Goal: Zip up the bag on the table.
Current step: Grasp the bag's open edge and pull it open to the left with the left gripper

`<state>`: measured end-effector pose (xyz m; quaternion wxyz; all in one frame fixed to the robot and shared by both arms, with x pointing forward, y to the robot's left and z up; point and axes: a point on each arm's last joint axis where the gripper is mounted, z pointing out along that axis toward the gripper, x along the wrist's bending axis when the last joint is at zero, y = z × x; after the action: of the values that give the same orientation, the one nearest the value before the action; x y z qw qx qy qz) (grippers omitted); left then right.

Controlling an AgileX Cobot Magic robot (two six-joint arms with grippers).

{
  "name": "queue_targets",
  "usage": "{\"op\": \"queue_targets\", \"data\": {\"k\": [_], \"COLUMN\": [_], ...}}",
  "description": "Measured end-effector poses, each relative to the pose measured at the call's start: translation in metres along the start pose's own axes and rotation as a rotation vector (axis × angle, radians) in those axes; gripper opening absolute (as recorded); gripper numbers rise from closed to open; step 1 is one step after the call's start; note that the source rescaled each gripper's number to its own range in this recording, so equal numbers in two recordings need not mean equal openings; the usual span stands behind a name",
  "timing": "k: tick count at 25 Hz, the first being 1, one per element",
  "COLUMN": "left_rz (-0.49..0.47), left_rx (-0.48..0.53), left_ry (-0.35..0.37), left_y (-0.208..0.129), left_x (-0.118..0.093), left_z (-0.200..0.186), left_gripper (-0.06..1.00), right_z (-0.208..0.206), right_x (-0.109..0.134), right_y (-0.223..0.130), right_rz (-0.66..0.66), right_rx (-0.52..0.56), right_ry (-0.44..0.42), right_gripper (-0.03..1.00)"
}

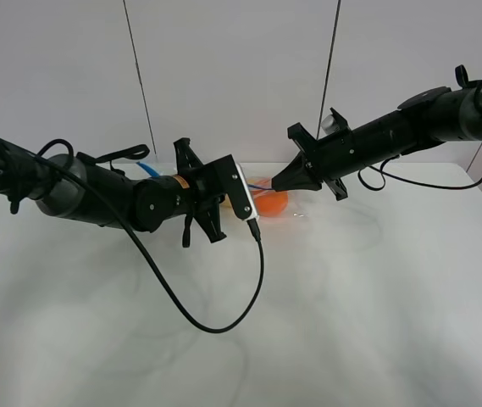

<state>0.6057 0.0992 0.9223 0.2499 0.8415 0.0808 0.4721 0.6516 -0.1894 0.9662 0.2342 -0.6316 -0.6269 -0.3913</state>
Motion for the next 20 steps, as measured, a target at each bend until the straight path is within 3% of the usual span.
{"op": "queue_targets", "data": {"k": [13, 20], "left_rz": [0.064, 0.025], "left_rx": [0.137, 0.224], "left_ry": [0.084, 0.145], "left_y": [-0.061, -0.101], "left_x": [0.042, 0.066], "left_z": [0.001, -0.004], "left_gripper": [0.0, 0.0], "right_z": [0.0, 0.0], "right_x": [0.0, 0.001], "right_y": [0.0, -0.001], "right_rz": [0.016, 0.016], "right_rx": [0.003, 0.016], "right_ry": [0.004, 0.011], "right_gripper": [0.0, 0.0]}}
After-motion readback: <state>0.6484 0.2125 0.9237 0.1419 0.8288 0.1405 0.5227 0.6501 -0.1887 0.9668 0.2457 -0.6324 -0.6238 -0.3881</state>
